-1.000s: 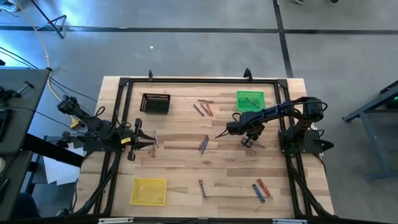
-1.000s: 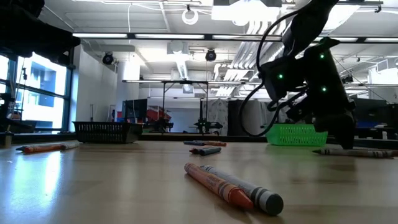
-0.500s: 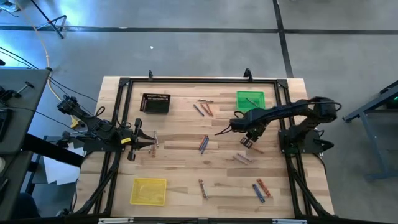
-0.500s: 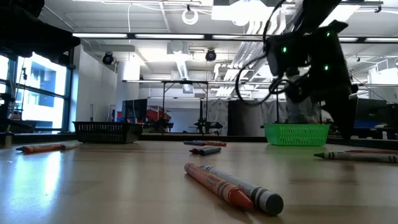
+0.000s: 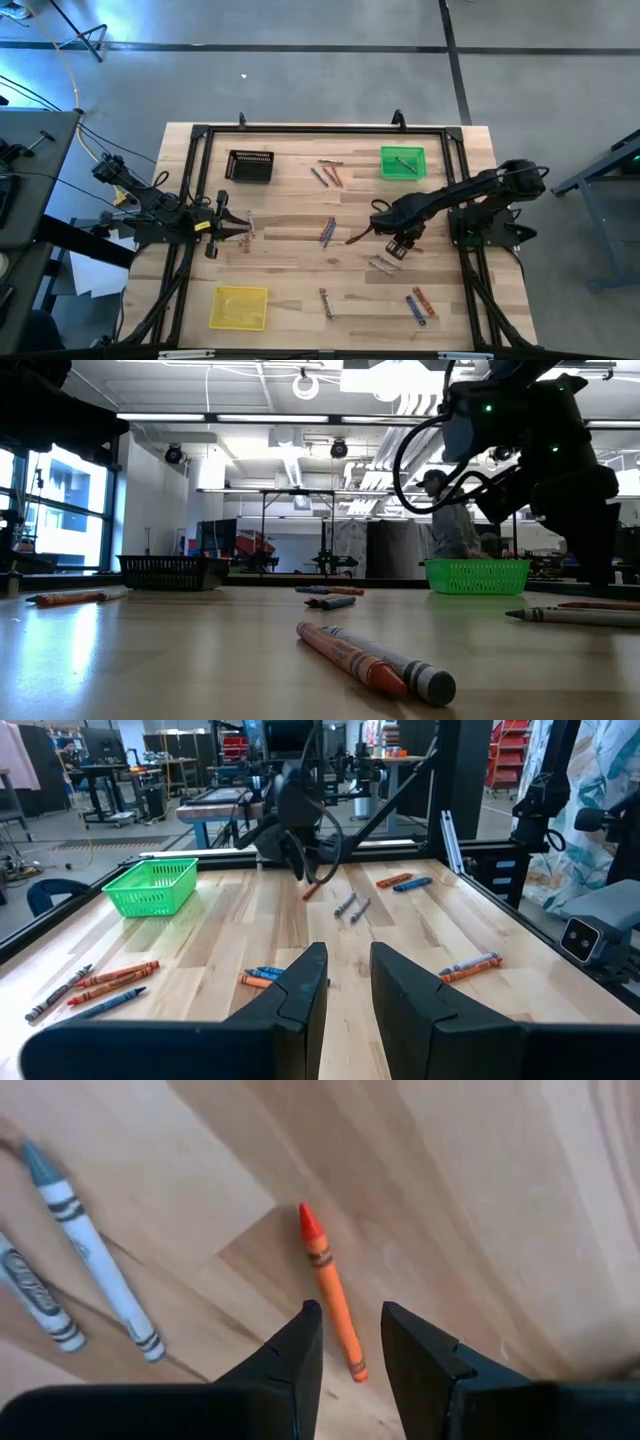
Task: Sort crayons
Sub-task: Put the orange crayon into the black bin
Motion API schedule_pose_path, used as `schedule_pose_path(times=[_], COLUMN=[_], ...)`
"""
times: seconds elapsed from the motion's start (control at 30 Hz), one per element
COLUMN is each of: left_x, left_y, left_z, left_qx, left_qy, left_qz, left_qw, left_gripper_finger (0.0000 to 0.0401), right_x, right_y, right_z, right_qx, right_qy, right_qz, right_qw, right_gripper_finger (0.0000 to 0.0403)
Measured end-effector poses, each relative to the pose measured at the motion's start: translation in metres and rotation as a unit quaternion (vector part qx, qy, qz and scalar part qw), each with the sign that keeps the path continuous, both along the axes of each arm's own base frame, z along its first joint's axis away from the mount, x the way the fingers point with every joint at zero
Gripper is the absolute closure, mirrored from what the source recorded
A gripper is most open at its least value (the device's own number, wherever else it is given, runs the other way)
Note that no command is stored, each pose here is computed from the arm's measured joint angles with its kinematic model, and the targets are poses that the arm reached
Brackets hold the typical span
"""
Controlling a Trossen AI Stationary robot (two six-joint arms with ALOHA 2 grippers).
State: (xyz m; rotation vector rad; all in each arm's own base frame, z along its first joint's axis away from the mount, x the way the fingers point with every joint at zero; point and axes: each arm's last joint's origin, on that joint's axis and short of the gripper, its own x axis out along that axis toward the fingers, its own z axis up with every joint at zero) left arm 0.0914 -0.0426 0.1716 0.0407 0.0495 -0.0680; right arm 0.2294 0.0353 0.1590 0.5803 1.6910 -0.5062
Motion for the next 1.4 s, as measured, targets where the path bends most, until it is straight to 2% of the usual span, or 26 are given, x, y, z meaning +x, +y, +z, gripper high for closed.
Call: schedule_pose_path(times=[0.37,0.83,0.93,1.13,1.4], left_x=[0.0,0.0,0.0,0.0,0.0], left_y=[0.0,0.0,0.0,0.0,0.0], left_z=[0.0,0.0,0.0,0.0,0.0], left_qx=[0.0,0.0,0.0,0.0,0.0], left_qy=[0.0,0.0,0.0,0.0,0.0], left_qz=[0.0,0.0,0.0,0.0,0.0], left_qw=[1.0,1.0,1.0,1.0,1.0], left_gripper_finger=[0.0331,0.0331,0.0331,0.0331,0.0331], right_x=[0.006,0.011,0.011,0.01,0.009], right_y=[0.006,0.008,0.008,0.008,0.008], right_z=[-0.014,-0.03,-0.03,-0.03,-0.029], right_qx=[0.01,0.011,0.009,0.005,0.003], right_qy=[0.014,0.038,0.038,0.038,0.046], right_qz=[-0.005,0.022,0.023,0.024,0.026], right_qw=[1.0,0.999,0.999,0.999,0.999], right_gripper_finger=[0.0305,0.0306,0.0322,0.039,0.0394])
